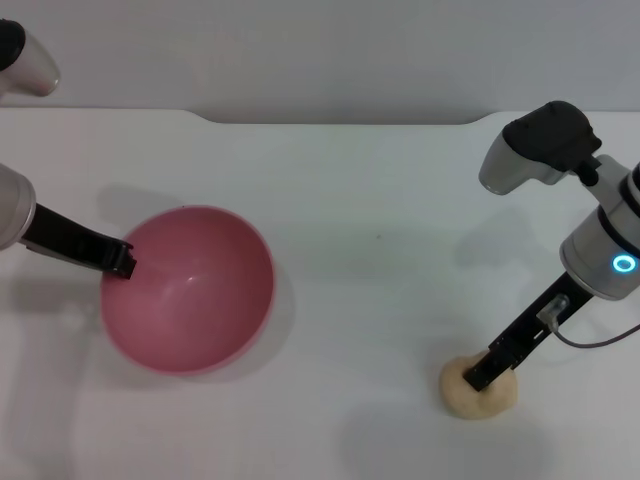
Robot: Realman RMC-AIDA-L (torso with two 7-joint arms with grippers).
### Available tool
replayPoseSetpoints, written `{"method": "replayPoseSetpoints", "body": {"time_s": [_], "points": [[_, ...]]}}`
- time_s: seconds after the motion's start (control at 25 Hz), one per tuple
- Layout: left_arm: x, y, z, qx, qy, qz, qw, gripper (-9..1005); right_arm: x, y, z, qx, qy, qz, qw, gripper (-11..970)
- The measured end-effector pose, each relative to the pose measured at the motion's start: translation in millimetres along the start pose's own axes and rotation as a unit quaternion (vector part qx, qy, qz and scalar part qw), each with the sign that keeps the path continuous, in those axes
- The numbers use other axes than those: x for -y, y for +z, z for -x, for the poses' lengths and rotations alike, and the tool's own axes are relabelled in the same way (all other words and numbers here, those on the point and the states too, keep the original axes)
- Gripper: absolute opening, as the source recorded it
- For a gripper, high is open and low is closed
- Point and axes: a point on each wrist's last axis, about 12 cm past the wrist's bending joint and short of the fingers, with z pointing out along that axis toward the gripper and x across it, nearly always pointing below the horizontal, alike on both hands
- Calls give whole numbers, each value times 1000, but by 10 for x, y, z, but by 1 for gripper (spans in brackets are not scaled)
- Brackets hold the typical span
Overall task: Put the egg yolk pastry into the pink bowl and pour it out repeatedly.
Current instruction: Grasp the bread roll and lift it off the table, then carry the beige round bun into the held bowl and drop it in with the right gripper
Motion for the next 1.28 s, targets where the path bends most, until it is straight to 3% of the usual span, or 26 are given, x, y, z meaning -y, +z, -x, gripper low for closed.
{"method": "replayPoseSetpoints", "body": {"time_s": [0.52, 0.88, 1.08, 1.28], "points": [[6, 0, 10, 1, 1, 0, 1000, -1, -32, -76, 12, 3, -8, 11, 1000, 447], [48, 51, 39, -9, 8, -5, 1000, -1, 17, -490, 39, 72, -20, 29, 997, 376], [181, 165, 122, -33, 31, -15, 999, -1, -162, -847, 224, 132, -85, 24, 987, 338], [400, 251, 264, -47, 71, -23, 996, -1, -417, -1043, 473, 169, -150, 21, 974, 298]]}}
